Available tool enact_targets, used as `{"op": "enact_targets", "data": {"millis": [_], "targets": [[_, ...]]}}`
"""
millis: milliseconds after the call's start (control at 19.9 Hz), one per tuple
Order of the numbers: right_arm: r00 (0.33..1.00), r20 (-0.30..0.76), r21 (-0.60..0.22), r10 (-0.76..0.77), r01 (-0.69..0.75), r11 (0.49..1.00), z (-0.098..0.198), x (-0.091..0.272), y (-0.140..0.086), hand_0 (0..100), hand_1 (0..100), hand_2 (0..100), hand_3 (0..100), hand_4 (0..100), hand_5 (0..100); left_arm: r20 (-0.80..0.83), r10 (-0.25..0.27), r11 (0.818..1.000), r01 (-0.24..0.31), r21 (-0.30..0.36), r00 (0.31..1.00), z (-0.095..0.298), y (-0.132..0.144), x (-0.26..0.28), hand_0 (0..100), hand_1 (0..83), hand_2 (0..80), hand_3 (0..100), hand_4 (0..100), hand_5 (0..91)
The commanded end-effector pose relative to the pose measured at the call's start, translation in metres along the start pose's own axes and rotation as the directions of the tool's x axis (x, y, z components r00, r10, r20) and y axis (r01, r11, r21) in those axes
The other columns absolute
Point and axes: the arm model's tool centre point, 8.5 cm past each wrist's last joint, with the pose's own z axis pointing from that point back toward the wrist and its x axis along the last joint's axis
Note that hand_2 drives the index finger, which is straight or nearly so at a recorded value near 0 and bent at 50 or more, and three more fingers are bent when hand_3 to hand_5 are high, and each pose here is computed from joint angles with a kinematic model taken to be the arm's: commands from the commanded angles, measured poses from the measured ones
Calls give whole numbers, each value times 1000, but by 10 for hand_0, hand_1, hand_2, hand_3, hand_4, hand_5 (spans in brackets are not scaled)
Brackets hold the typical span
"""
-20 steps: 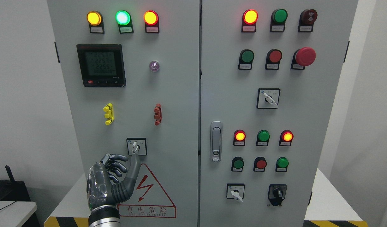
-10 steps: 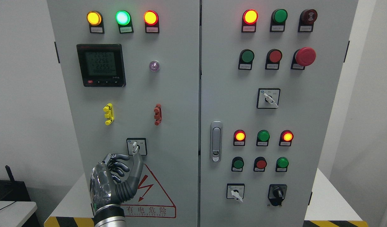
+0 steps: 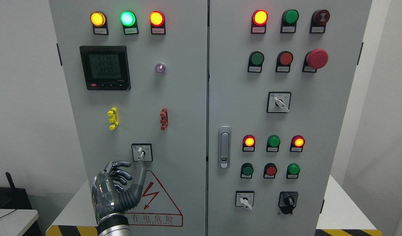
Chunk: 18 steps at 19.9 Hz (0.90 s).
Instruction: Turn on light switch 1
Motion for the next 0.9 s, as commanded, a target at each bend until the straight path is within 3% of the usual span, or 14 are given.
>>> {"op": "enact_targets", "data": {"millis": [0, 852], "targets": [[1000, 5, 1, 27, -27, 1000, 0, 1, 1, 120, 389, 0, 0, 0, 0, -19, 0, 1000, 0, -2, 1000, -7, -4, -3, 238, 498, 467, 797, 829, 777], [1000, 5, 2, 27, -27, 1000, 0, 1, 1, 120, 389, 0, 0, 0, 0, -26, 17, 1000, -18, -19, 1000, -12, -9, 3, 237, 502, 508, 834, 849, 778]]}}
